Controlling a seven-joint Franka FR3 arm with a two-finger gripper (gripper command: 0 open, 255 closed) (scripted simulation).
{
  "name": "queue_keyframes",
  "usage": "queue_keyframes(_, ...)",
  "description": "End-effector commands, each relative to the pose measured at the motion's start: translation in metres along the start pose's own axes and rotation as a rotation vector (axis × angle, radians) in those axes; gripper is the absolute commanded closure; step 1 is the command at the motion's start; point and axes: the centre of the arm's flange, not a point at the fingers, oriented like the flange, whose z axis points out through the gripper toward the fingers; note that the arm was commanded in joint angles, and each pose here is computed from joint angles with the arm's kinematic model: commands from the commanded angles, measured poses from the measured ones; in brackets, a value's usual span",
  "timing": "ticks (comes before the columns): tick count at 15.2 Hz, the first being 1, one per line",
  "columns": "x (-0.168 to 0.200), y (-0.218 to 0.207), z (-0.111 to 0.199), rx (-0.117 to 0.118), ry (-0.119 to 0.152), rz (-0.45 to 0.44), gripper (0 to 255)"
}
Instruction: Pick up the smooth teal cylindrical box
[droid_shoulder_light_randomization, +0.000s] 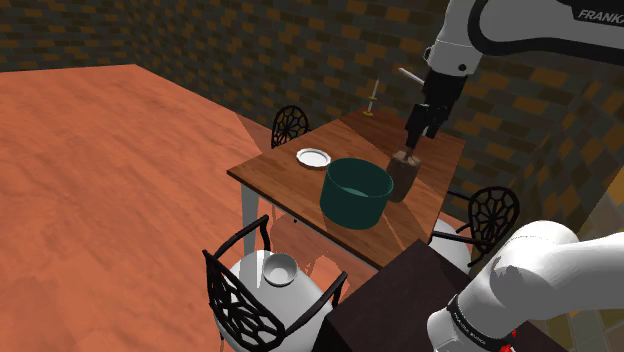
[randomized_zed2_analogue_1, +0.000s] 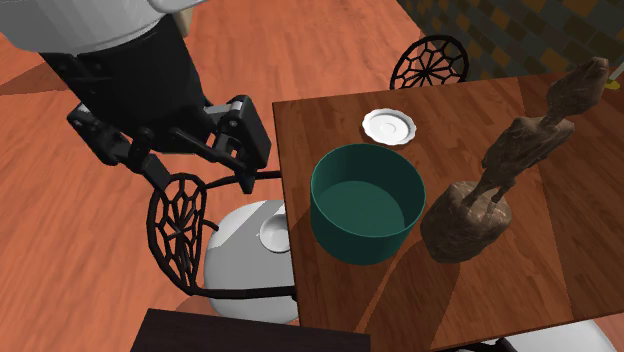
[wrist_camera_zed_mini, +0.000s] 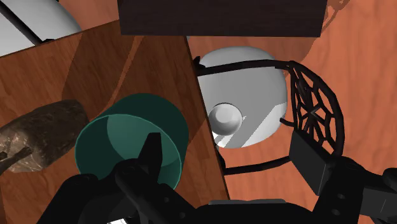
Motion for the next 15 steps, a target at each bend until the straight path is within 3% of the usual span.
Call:
queue_keyframes(1, 0.0, 0.0, 0.0, 0.0, 0.0, 0.0, 0)
queue_keyframes(15, 0.116, 0.031, 0.141, 0.019, 0.004, 0.018, 0)
